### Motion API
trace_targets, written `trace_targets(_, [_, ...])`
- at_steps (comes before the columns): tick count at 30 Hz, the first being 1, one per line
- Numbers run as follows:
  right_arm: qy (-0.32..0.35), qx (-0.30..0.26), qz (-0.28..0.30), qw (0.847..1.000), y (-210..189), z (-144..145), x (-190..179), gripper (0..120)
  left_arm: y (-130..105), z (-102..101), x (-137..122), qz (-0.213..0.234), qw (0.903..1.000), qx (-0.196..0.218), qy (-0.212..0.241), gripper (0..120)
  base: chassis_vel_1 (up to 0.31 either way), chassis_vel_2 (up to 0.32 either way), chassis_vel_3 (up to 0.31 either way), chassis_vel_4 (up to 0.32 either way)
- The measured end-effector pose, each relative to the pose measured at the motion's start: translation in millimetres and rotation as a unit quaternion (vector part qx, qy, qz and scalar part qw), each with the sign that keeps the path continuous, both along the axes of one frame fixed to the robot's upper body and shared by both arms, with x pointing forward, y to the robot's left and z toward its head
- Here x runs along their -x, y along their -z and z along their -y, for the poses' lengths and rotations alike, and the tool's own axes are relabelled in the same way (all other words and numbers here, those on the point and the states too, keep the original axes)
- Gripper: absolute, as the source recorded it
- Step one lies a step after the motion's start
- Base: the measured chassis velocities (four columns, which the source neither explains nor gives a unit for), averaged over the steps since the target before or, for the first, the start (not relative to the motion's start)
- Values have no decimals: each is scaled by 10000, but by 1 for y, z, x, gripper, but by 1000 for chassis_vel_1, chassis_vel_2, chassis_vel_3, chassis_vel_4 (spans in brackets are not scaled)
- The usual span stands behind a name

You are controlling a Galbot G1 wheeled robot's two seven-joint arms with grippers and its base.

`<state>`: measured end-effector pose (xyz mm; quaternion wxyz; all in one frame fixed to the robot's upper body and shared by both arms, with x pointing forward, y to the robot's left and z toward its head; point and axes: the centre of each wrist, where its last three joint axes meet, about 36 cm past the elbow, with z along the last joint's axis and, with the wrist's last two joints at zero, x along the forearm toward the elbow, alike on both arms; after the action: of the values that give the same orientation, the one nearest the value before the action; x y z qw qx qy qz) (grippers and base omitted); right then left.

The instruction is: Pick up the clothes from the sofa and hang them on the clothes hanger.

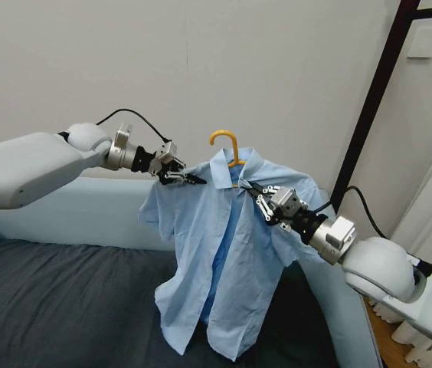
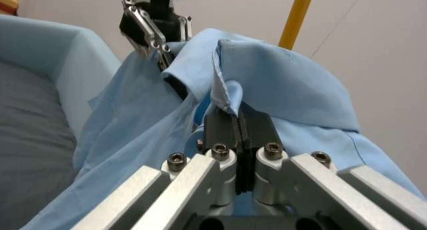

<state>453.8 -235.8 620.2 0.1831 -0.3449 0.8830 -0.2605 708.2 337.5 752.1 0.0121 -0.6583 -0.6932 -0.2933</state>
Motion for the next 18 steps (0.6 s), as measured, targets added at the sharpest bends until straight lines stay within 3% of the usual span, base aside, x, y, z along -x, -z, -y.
trace_targets(13, [202,163,-204,9995,5,9,16,2,-3,-8,11,50,9999,150,12,1,0,0,0,0])
trace_targets(18, [462,153,-610,9969,9,14,36,23,-7,-19,10,136,9998,167,-51,1,0,0,0,0])
